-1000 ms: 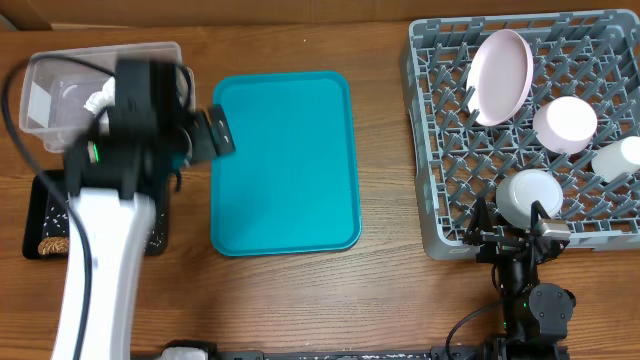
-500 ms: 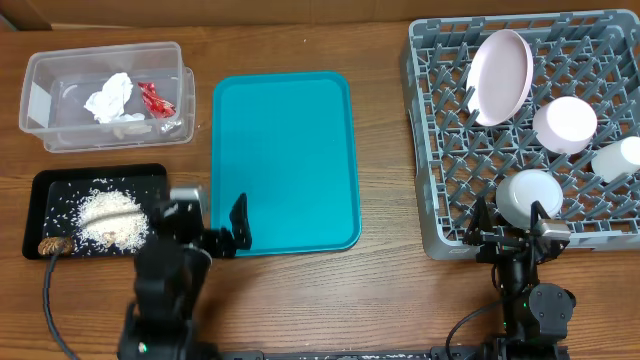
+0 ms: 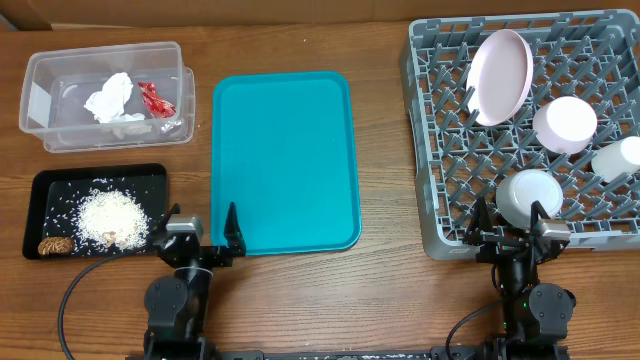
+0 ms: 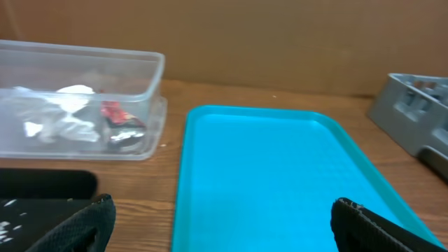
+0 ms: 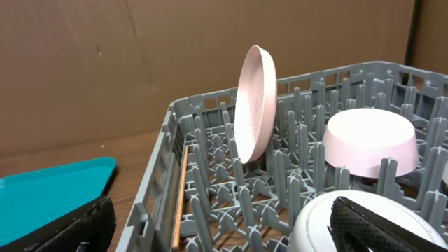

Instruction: Sort waste into correct bins and load items into the dishwasher

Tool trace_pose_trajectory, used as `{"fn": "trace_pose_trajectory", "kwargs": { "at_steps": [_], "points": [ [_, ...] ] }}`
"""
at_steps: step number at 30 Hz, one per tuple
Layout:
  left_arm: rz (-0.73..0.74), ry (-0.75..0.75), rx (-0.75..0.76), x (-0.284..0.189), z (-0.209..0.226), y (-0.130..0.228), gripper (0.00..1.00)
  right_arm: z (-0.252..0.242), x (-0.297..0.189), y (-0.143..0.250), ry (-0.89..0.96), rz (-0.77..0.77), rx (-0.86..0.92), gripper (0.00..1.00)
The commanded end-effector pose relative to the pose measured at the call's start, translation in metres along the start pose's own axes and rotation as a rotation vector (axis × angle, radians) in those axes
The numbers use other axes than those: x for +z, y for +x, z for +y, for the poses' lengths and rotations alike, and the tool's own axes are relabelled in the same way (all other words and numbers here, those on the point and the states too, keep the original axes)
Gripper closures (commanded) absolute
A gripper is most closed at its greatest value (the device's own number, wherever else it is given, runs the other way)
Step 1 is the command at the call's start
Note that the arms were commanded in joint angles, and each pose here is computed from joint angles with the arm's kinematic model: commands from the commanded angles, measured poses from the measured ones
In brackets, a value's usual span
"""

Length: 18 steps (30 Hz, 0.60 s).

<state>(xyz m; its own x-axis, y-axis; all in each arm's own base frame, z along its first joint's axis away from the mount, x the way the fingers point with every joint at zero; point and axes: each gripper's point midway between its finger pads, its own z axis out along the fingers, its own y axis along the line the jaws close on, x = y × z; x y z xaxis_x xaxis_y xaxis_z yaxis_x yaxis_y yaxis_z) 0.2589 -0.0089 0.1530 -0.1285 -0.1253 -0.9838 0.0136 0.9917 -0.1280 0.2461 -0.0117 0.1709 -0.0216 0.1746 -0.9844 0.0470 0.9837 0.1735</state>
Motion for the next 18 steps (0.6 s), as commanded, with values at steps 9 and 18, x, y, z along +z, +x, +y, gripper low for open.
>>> {"fn": "trace_pose_trajectory", "kwargs": {
  "at_steps": [9,18],
  "points": [
    [-0.019,-0.090,-0.009,-0.011,0.023,0.005,0.00,0.000,0.000,0.001,-0.004,-0.005,0.000,0.00],
    [-0.065,-0.094,-0.006,-0.014,0.024,-0.005,0.00,0.000,0.000,0.001,-0.004,-0.005,0.000,0.00]
  ]
}}
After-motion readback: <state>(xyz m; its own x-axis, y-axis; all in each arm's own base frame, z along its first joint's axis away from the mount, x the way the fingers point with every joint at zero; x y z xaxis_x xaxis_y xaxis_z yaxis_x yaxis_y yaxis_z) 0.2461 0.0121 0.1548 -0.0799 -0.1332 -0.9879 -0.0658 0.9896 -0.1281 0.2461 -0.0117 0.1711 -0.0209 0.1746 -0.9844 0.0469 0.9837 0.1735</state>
